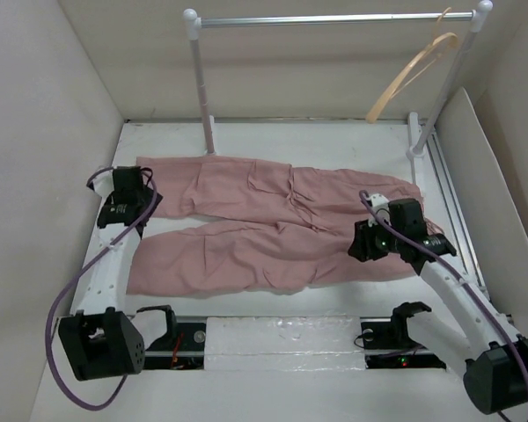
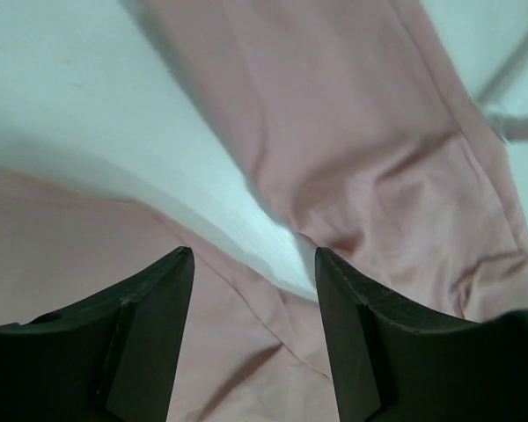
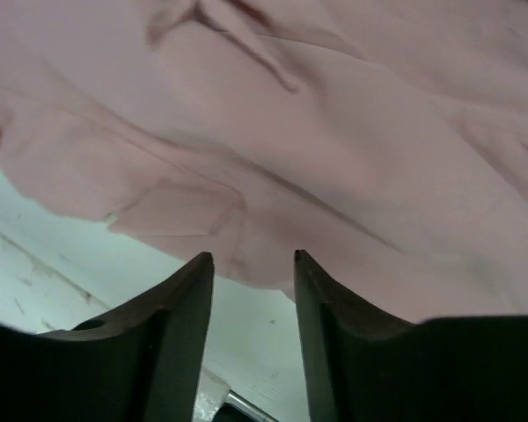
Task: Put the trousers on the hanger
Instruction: Flatten out the trousers at the center of the board.
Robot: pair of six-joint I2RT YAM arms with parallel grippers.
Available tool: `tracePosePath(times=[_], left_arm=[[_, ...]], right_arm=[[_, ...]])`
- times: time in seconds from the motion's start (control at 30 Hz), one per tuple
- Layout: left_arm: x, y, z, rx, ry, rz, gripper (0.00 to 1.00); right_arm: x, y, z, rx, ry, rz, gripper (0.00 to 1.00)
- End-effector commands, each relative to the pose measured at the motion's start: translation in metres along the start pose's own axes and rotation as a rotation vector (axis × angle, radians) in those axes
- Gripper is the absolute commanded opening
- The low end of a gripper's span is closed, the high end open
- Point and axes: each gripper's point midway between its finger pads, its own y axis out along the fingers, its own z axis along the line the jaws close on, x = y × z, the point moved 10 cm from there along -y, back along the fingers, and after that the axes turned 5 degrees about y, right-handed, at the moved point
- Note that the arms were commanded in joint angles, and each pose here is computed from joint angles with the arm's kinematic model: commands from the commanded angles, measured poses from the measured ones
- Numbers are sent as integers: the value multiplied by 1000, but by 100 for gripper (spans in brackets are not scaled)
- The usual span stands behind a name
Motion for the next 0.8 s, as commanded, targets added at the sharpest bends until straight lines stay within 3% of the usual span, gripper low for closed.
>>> tracePosePath(times=[0.0,0.07,0.13,0.27,0.47,0.5,0.53,0.6,0.63,0.77], left_arm=[[-11,23,38,204,-66,75,54],[-9,43,55,258,-103,107,55],[-16,57,58,271,-88,149,58],[-25,89,59,353,-58,236,58],[-18,110,53,365,-43,223,56],[-19,113,54,376,-33,227,52],[-21,115,56,393,-26,233,40],[-28,121,61,430,-7,255,24],[-30,120,64,456,3,262,0],[-20,101,63,442,-9,211,0]], right_arm=[[23,-6,22,129,-204,-40,48],[25,-7,31,161,-244,-46,58],[24,-8,41,198,-286,-51,61],[17,-6,52,247,-335,-34,64],[13,-6,57,252,-345,-26,64],[13,-7,57,249,-342,-26,64],[13,-7,56,239,-336,-29,64],[14,-10,56,230,-336,-37,64],[15,-12,56,216,-336,-47,64],[19,-14,55,206,-346,-73,65]])
